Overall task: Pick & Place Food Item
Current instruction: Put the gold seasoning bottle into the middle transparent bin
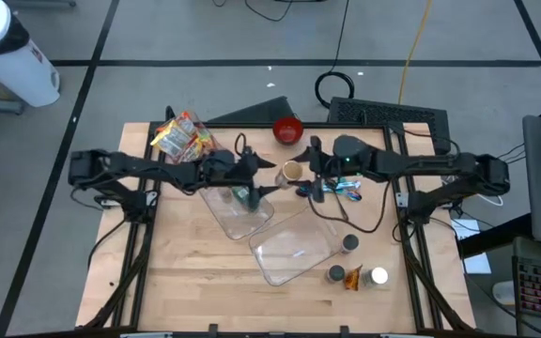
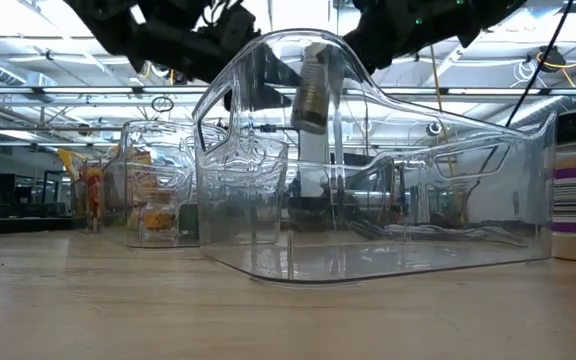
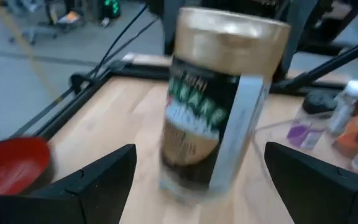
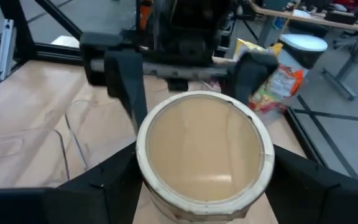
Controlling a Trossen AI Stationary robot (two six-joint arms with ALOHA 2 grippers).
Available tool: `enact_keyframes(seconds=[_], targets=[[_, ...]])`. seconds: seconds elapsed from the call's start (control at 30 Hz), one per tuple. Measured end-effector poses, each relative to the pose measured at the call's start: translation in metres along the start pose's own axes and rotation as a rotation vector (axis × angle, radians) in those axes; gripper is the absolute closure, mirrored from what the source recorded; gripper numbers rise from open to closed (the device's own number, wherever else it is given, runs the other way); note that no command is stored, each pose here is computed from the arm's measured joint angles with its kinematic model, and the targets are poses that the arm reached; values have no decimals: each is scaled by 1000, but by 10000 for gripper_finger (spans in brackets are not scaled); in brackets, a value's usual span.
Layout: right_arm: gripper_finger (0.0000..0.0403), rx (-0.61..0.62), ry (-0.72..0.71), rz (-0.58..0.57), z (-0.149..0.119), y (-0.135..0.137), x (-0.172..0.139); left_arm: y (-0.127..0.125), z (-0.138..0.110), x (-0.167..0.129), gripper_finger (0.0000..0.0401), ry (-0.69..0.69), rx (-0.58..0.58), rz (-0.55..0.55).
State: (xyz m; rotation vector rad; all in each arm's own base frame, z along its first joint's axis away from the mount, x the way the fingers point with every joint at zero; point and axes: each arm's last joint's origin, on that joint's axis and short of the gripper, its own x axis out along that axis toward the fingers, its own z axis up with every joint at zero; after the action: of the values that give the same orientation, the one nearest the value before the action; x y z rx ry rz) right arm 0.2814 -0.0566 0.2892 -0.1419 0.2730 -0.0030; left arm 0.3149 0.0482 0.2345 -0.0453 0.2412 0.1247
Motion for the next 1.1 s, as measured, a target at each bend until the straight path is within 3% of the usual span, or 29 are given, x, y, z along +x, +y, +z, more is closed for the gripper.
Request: enact_keyframes(seconds=[0.4,0.5,0.6,0.83,0.97,1.1], targets=[[139,-36,-73,27,9,12,2,1,-20,34,41,-23,-31,-28],[139,-32,-74,34,9,12,2,-3,-16,34,65,-37,-9,-57],[138,-26,-71,41,8,13,3,-7,-14,33,113,-47,27,-73],[135,-15,-66,48,8,13,3,-11,-14,33,118,-53,28,-61],[112,-17,-47,35,8,12,-1,-11,-11,32,118,-84,20,-59],[85,-18,74,-21,4,12,-19,-11,-4,32,118,-160,17,-53]])
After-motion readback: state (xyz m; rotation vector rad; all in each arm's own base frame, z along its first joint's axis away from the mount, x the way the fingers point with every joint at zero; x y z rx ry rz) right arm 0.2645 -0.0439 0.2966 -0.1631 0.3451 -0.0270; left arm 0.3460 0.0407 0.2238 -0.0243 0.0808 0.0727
